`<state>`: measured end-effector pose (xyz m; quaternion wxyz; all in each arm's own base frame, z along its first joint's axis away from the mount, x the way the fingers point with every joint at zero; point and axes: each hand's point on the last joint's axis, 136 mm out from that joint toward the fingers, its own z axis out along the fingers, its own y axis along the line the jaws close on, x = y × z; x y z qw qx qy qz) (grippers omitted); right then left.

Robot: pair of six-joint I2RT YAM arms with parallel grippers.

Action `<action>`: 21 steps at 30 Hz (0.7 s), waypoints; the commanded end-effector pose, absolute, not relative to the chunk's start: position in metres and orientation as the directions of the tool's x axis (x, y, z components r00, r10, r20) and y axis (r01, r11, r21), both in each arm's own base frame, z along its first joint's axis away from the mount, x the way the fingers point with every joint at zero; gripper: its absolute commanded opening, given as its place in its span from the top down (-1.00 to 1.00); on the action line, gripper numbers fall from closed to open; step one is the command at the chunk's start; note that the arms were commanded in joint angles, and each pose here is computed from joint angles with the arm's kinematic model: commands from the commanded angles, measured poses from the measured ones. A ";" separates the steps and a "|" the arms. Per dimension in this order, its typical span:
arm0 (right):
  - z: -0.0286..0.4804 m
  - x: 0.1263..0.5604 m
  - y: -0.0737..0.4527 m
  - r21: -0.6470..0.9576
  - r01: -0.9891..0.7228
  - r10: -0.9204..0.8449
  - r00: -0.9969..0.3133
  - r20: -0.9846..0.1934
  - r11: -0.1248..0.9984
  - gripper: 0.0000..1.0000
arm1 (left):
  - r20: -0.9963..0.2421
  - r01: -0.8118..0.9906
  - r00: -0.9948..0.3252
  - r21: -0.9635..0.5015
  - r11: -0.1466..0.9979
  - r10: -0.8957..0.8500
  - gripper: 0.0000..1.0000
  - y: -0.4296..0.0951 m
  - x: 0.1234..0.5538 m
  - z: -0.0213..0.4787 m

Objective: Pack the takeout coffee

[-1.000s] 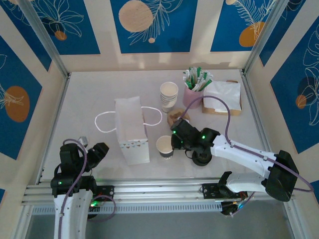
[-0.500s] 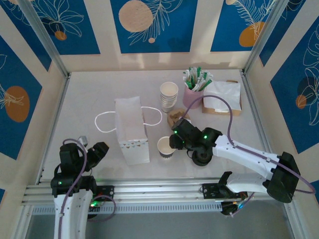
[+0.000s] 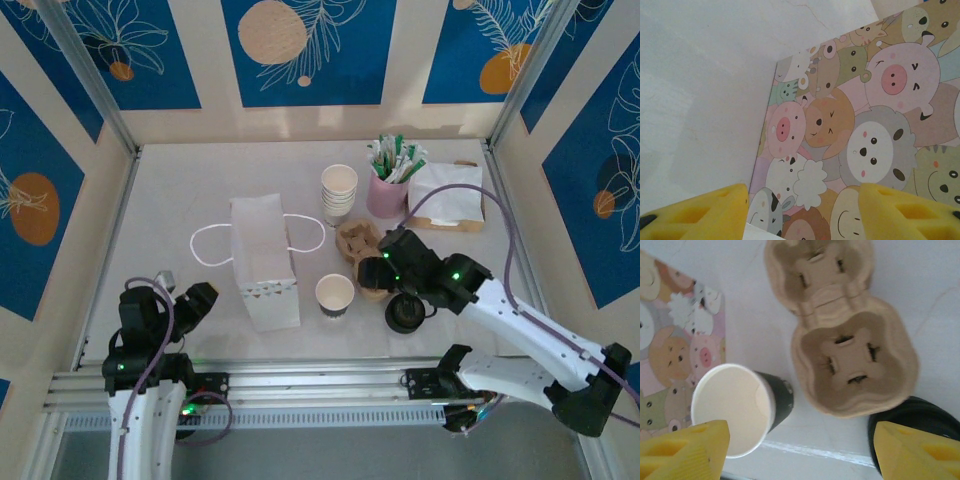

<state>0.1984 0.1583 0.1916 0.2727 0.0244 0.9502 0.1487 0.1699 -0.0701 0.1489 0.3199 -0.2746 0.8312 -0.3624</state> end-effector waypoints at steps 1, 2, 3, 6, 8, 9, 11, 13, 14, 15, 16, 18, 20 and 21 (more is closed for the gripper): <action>0.178 0.188 0.134 0.290 0.047 0.180 -0.874 -0.451 0.956 -0.58 | -0.318 -0.217 -0.660 -0.787 0.577 -0.681 -0.20 -0.075 0.170 0.147; 0.175 0.188 0.130 0.304 0.067 0.202 -0.877 -0.435 0.950 -0.60 | -0.318 -0.217 -0.661 -0.786 0.579 -0.680 -0.20 -0.074 0.170 0.146; 0.171 0.187 0.126 0.315 0.086 0.220 -0.881 -0.419 0.945 -0.61 | -0.318 -0.217 -0.661 -0.786 0.579 -0.679 -0.20 -0.075 0.170 0.146; 0.160 0.185 0.116 0.333 0.136 0.263 -0.889 -0.375 0.933 -0.70 | -0.316 -0.220 -0.662 -0.785 0.580 -0.680 -0.21 -0.074 0.169 0.144; 0.151 0.184 0.111 0.336 0.165 0.284 -0.895 -0.344 0.927 -0.72 | -0.316 -0.222 -0.662 -0.784 0.580 -0.679 -0.21 -0.074 0.169 0.144; 0.146 0.184 0.110 0.339 0.173 0.289 -0.898 -0.330 0.925 -0.74 | -0.314 -0.224 -0.663 -0.783 0.580 -0.680 -0.21 -0.074 0.169 0.143; 0.138 0.182 0.106 0.339 0.192 0.302 -0.902 -0.309 0.921 -0.75 | -0.315 -0.223 -0.662 -0.783 0.580 -0.680 -0.22 -0.074 0.169 0.143; 0.131 0.181 0.105 0.339 0.204 0.309 -0.906 -0.290 0.918 -0.78 | -0.315 -0.224 -0.662 -0.783 0.581 -0.680 -0.23 -0.074 0.169 0.143; 0.128 0.180 0.105 0.342 0.206 0.309 -0.908 -0.283 0.917 -0.80 | -0.314 -0.227 -0.662 -0.782 0.581 -0.681 -0.23 -0.074 0.169 0.143; 0.125 0.179 0.105 0.341 0.209 0.310 -0.910 -0.276 0.917 -0.82 | -0.314 -0.226 -0.662 -0.782 0.581 -0.680 -0.23 -0.074 0.169 0.143; 0.120 0.177 0.105 0.339 0.213 0.310 -0.913 -0.265 0.916 -0.83 | -0.314 -0.225 -0.663 -0.782 0.581 -0.680 -0.23 -0.074 0.169 0.143; 0.116 0.174 0.104 0.334 0.221 0.312 -0.917 -0.250 0.916 -0.84 | -0.315 -0.225 -0.662 -0.782 0.581 -0.680 -0.23 -0.074 0.169 0.143; 0.112 0.170 0.100 0.318 0.235 0.317 -0.918 -0.238 0.919 -0.84 | -0.315 -0.224 -0.662 -0.782 0.581 -0.680 -0.23 -0.074 0.169 0.144; 0.110 0.168 0.097 0.306 0.246 0.322 -0.918 -0.233 0.920 -0.84 | -0.316 -0.224 -0.661 -0.782 0.581 -0.680 -0.23 -0.074 0.169 0.144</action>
